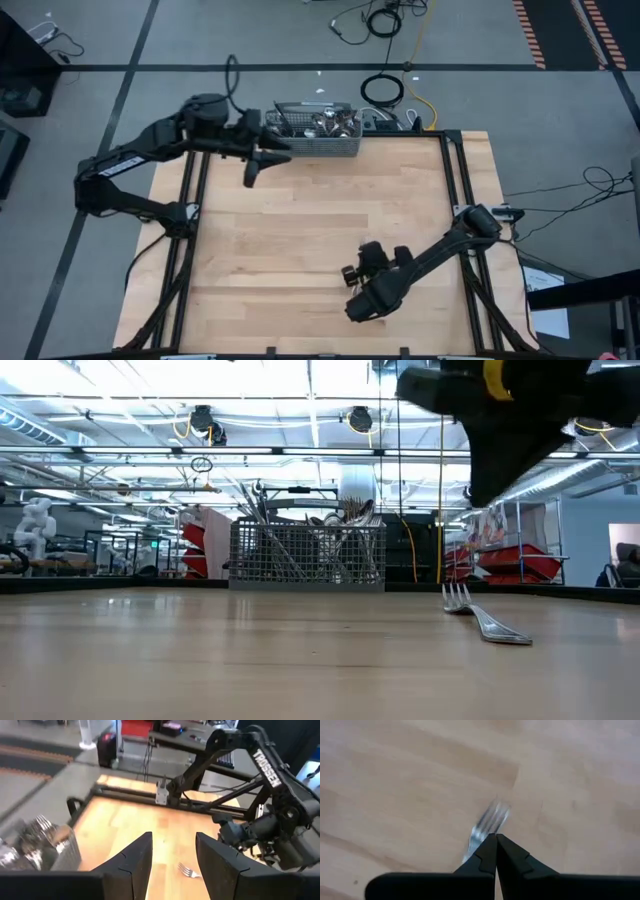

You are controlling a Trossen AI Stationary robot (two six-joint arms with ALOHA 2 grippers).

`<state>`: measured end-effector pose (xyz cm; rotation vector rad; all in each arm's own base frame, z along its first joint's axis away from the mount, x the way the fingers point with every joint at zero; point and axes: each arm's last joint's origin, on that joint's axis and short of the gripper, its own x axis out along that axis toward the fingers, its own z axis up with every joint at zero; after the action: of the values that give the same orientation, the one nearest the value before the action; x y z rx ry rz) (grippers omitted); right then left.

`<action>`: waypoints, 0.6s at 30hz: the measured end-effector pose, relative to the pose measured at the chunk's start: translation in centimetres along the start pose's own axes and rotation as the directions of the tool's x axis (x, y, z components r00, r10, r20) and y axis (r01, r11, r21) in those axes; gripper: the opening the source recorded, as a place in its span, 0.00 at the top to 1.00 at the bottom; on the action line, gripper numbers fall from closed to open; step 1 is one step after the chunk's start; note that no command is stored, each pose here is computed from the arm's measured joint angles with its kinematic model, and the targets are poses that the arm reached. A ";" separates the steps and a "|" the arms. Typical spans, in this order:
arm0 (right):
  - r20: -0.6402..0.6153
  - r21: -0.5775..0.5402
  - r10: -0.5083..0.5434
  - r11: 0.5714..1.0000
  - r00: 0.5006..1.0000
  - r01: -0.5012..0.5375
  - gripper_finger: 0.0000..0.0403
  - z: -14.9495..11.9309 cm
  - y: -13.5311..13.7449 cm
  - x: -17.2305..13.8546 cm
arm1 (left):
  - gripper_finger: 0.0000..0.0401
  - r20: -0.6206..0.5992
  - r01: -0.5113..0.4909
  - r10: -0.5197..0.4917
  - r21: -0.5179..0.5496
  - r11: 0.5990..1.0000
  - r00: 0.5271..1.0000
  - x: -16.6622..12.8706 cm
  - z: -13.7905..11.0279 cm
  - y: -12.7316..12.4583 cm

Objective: Sort silverware
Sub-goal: Put the silver fork into the utensil holder

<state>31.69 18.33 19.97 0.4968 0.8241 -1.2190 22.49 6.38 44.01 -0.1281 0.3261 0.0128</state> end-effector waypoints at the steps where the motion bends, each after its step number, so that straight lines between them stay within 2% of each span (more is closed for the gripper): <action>1: -0.037 0.019 -0.001 1.000 0.999 0.002 0.99 -0.2 0.1 0.0 | 0.60 -0.013 0.000 0.000 -0.022 1.000 1.000 0.5 -0.1 0.2; 5: -0.092 0.102 0.036 0.994 0.995 -0.026 0.93 -1.4 0.5 -0.2 | 0.60 -0.047 0.034 -0.036 -0.039 0.999 0.998 1.8 -0.5 0.5; 10: -0.081 0.178 0.026 0.984 0.996 -0.011 0.75 -3.5 1.2 0.8 | 0.60 -0.044 0.066 -0.068 -0.039 0.997 0.997 2.1 -0.5 0.5; 15: -0.071 0.197 -0.002 0.980 0.997 0.016 0.56 -4.6 2.0 2.5 | 0.60 -0.035 0.066 -0.067 -0.035 0.997 0.997 2.1 -0.4 0.5; 18: -0.039 0.218 0.006 0.976 0.999 0.003 0.51 -4.7 2.7 3.6 | 0.60 -0.035 0.066 -0.067 -0.036 0.997 0.997 2.1 -0.4 0.5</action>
<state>33.39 20.31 13.99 0.7016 0.7261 -1.3090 24.34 6.78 42.95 -0.1737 0.3575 -0.0501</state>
